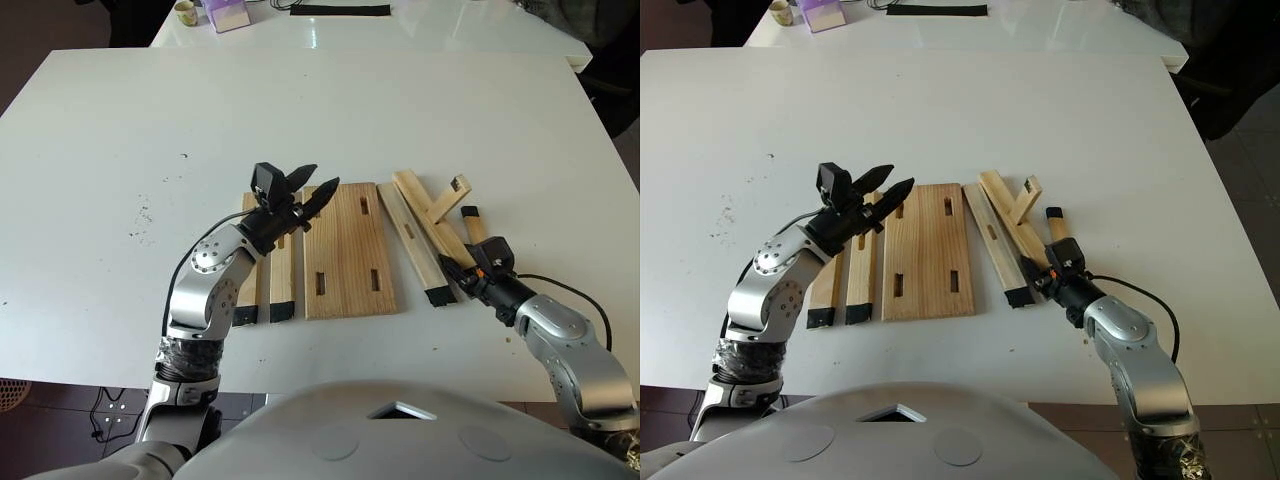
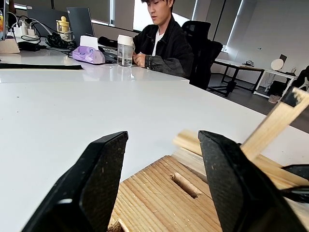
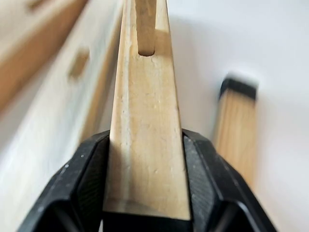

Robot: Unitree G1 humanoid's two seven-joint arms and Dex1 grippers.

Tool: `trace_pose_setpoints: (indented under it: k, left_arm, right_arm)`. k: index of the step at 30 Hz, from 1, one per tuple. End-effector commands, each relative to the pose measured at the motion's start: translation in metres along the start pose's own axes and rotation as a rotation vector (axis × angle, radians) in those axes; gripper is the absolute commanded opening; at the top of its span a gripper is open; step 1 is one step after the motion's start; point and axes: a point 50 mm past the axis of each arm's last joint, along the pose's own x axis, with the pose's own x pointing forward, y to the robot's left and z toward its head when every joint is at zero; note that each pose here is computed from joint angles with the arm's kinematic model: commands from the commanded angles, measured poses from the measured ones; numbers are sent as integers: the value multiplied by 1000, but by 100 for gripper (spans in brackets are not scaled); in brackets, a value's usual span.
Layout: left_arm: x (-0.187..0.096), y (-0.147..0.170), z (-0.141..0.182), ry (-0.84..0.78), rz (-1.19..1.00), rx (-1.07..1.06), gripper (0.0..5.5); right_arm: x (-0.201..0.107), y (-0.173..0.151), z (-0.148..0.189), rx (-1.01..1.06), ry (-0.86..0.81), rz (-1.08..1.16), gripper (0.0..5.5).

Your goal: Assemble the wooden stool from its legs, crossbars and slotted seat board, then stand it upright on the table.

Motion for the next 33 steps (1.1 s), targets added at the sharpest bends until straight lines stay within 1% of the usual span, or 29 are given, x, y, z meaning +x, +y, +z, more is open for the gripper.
trace_pose_setpoints:
  k: [1,4,6,8,10,13,15,19,24,33]
  left_arm:
    - [5,10,9,-4,69,-2,272]
    - [9,20,15,45,172,-10,272]
    - [10,19,28,4,141,-45,272]
    - [9,8,45,-53,3,-97,302]
    - [9,-6,62,-77,-158,-115,334]
    - [6,-24,84,-70,-403,-122,381]
    - [7,-25,89,-29,-464,-86,385]
    - [8,-31,98,-19,-610,-136,385]
    - [2,-36,104,-33,-742,-209,385]
    - [-1,-40,120,-104,-797,-261,385]
  right_arm:
    - [4,-14,27,-1,-131,-44,205]
    - [6,-19,44,-10,-217,-21,205]
    - [5,-22,61,-35,-294,53,205]
    - [2,-22,83,-38,-380,170,205]
    - [-8,-17,101,-19,-442,362,205]
    - [-25,-17,120,28,-485,628,205]
    - [-30,-20,132,29,-499,716,205]
    - [-43,-20,152,33,-509,901,205]
    - [-47,-16,160,-12,-455,999,205]
    - [-43,-8,147,-52,-352,1088,205]
